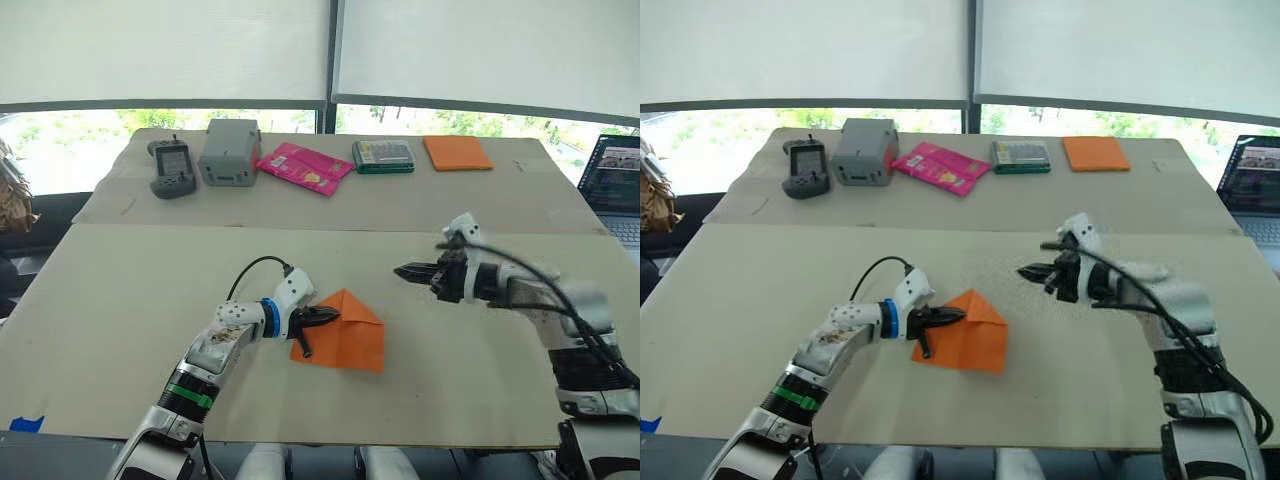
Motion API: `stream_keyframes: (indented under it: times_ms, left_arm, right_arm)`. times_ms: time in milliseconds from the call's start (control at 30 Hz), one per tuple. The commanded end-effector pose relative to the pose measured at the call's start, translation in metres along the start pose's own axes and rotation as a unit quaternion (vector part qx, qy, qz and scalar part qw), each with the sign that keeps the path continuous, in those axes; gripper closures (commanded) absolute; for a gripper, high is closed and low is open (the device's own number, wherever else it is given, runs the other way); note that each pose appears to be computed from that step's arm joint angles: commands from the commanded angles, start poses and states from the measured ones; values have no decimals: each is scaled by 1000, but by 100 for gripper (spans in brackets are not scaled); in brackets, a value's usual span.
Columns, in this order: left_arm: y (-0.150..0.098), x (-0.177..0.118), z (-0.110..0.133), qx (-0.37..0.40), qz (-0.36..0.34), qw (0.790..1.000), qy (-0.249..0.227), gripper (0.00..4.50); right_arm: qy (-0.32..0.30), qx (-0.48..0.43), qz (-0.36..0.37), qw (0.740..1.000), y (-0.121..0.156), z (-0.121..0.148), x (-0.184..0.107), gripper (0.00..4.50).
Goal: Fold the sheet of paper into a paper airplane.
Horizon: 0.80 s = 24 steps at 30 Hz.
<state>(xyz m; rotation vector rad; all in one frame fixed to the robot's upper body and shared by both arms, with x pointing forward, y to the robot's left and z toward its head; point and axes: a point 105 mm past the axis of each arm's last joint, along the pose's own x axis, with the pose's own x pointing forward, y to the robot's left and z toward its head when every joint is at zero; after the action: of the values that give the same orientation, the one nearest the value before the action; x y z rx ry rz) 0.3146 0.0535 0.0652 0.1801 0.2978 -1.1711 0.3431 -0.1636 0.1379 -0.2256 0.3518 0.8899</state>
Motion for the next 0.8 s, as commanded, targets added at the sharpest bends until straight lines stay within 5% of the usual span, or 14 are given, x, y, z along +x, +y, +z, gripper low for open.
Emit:
stream_keyframes:
  times_ms: [33,300,567,800]
  left_arm:
    - [-4,3,-26,-23,-3,999,44,450]
    - [-3,3,-24,-20,-4,999,43,450]
    - [-2,0,-25,-20,2,999,44,450]
    - [-2,-2,-27,-22,4,999,46,450]
  right_arm:
    - [12,-166,25,986,11,-5,17,446]
    - [9,-246,129,960,33,-25,39,446]
    - [-5,-175,203,963,50,-35,30,446]
    - [-94,-86,198,972,61,-4,28,446]
